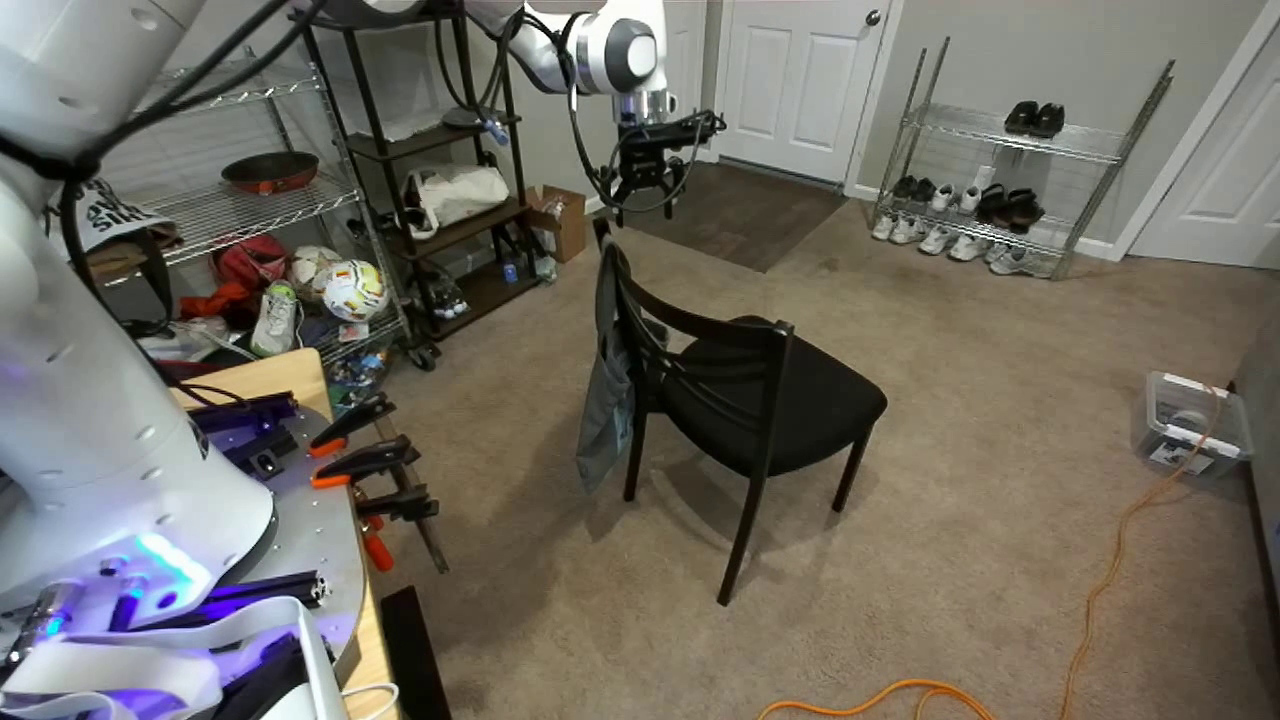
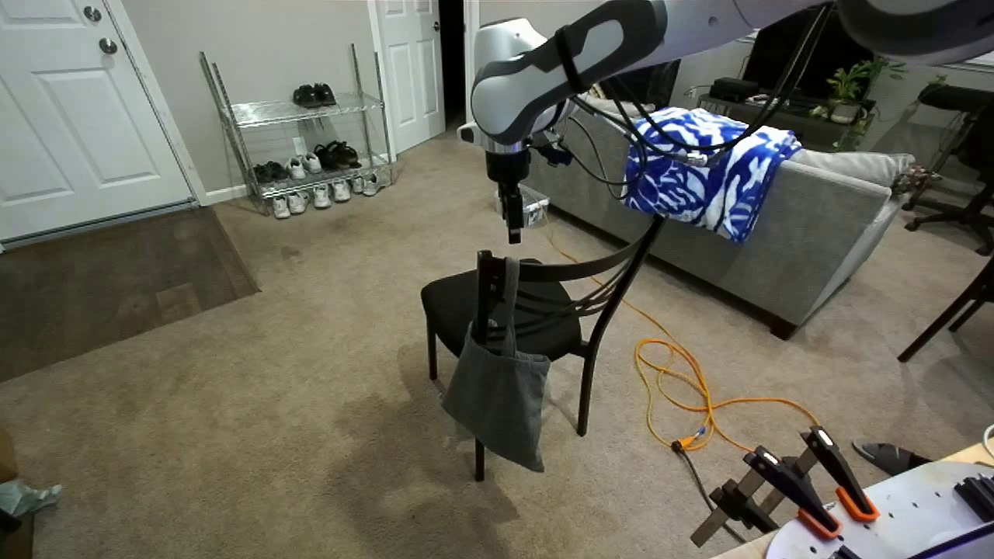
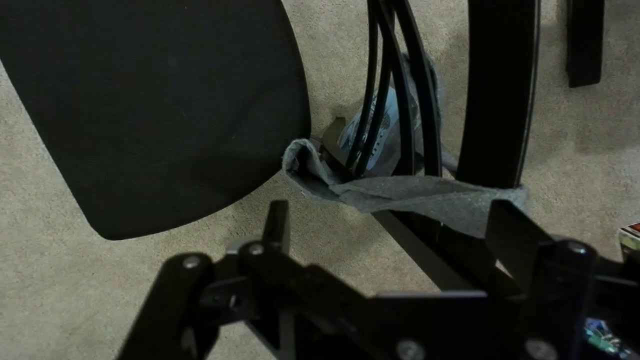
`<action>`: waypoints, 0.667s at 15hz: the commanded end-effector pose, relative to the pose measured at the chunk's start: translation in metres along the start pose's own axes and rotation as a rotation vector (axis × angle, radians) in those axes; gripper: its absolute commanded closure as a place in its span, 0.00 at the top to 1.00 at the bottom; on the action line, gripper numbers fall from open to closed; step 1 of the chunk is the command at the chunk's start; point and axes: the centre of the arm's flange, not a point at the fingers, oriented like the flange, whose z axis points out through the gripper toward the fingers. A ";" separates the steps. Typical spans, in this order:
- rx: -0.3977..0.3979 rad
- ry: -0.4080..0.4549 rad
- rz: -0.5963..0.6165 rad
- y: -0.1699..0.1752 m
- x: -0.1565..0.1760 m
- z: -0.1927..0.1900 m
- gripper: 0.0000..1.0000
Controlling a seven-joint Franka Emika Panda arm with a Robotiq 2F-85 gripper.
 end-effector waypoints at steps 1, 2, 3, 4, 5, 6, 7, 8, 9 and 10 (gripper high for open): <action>-0.003 0.004 0.006 -0.001 -0.003 -0.004 1.00; -0.003 0.003 0.005 -0.008 -0.001 -0.008 1.00; -0.018 -0.021 0.013 -0.015 0.005 -0.007 1.00; -0.011 -0.012 -0.001 -0.026 0.015 -0.005 1.00; -0.012 -0.008 -0.011 -0.034 0.022 -0.005 1.00; -0.004 0.013 -0.022 -0.047 0.032 -0.003 1.00; 0.001 0.016 -0.030 -0.056 0.040 -0.004 1.00; 0.009 0.024 -0.036 -0.065 0.048 -0.002 1.00; 0.017 0.026 -0.035 -0.073 0.054 -0.003 1.00; 0.023 0.031 -0.027 -0.080 0.057 -0.006 1.00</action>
